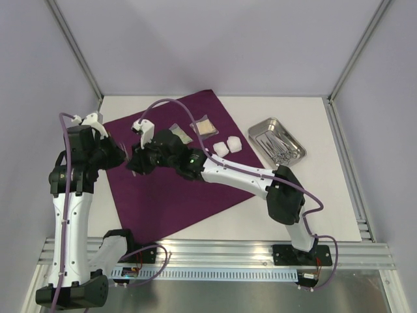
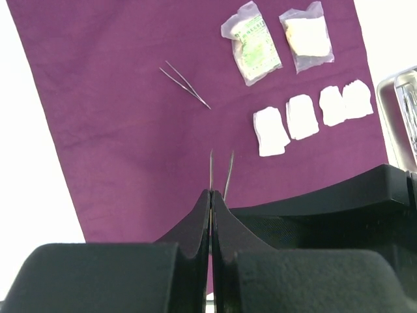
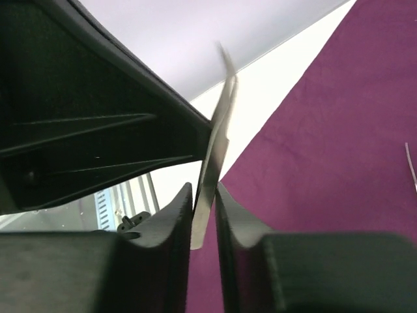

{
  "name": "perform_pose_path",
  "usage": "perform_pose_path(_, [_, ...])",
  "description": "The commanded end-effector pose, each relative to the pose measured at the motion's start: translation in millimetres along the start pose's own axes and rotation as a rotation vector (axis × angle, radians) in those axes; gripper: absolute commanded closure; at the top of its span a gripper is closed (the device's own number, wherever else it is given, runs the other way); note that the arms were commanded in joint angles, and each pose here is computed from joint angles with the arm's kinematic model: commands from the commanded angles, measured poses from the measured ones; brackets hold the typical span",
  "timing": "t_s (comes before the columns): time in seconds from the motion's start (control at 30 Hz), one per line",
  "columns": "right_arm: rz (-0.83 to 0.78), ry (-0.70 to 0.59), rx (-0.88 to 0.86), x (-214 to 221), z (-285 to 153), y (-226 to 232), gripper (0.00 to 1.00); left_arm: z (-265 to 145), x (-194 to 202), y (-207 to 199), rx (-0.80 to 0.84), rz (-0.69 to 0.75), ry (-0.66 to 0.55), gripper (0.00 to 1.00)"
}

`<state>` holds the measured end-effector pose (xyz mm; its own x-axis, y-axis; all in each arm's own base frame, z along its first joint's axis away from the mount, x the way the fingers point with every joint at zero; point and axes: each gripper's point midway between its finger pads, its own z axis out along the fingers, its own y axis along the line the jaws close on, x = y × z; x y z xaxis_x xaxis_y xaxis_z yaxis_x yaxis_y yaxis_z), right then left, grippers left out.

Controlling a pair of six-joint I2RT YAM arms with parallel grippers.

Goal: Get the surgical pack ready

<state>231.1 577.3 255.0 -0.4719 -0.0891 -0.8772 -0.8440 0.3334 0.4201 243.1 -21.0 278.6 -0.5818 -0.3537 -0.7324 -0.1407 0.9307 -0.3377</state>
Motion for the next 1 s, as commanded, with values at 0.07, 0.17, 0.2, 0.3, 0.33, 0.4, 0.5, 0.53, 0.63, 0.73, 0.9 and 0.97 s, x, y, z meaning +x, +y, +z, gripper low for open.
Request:
perform_pose_path(0.07, [0.030, -0.058, -0.024, -24.8, -4.1, -0.3, 0.95, -11.7, -6.4, -8.3, 0.040, 0.032, -0.023, 1.00])
perform_pose_path(0.17, [0.039, -0.061, -0.031, -29.8, -11.0, -3.8, 0.99, -12.2, -4.5, -12.5, 0.074, 0.078, -0.011, 1.00])
perform_pose_path(0.2, [0.040, -0.055, -0.028, -28.4, -15.8, -4.7, 1.00, -13.6, -2.8, -12.9, 0.085, 0.118, -0.002, 0.98])
perform_pose_path(0.3, [0.025, -0.092, -0.065, -42.3, -29.9, -7.2, 1.00, -21.8, 5.3, -23.3, 0.165, 0.206, 0.040, 0.71])
perform_pose_path(0.33, [0.013, -0.097, -0.105, -45.4, -40.6, -1.0, 0.99, -28.5, 5.2, -30.8, 0.223, 0.290, 0.039, 0.64])
perform_pose_path(0.4, [-0.014, -0.108, -0.130, -54.1, -53.8, -1.0, 1.00, -37.4, 11.4, -35.6, 0.270, 0.353, 0.059, 0.37])
perform_pose_path(0.5, [-0.104, -0.109, -0.157, -60.0, -76.5, 5.7, 1.00, -52.6, 13.2, -47.4, 0.370, 0.502, 0.035, 0.13])
perform_pose_path(0.53, [-0.127, -0.102, -0.178, -58.7, -81.7, 10.3, 1.00, -56.3, 15.0, -55.0, 0.422, 0.522, 0.029, 0.10])
perform_pose_path(0.63, [-0.213, -0.124, -0.219, -65.3, -104.0, 24.0, 1.00, -68.2, 12.9, -72.2, 0.532, 0.590, -0.011, 0.09])
perform_pose_path(0.73, [-0.269, -0.145, -0.255, -68.4, -121.5, 34.9, 1.00, -80.0, 4.7, -91.9, 0.635, 0.609, -0.076, 0.14])
perform_pose_path(0.9, [-0.290, -0.188, -0.349, -74.2, -142.2, 57.5, 1.00, -101.9, -2.8, -129.2, 0.872, 0.561, -0.114, 0.18])
perform_pose_path(0.97, [-0.293, -0.199, -0.358, -78.0, -146.0, 61.1, 1.00, -114.0, 1.4, -142.5, 1.000, 0.555, -0.110, 0.21])
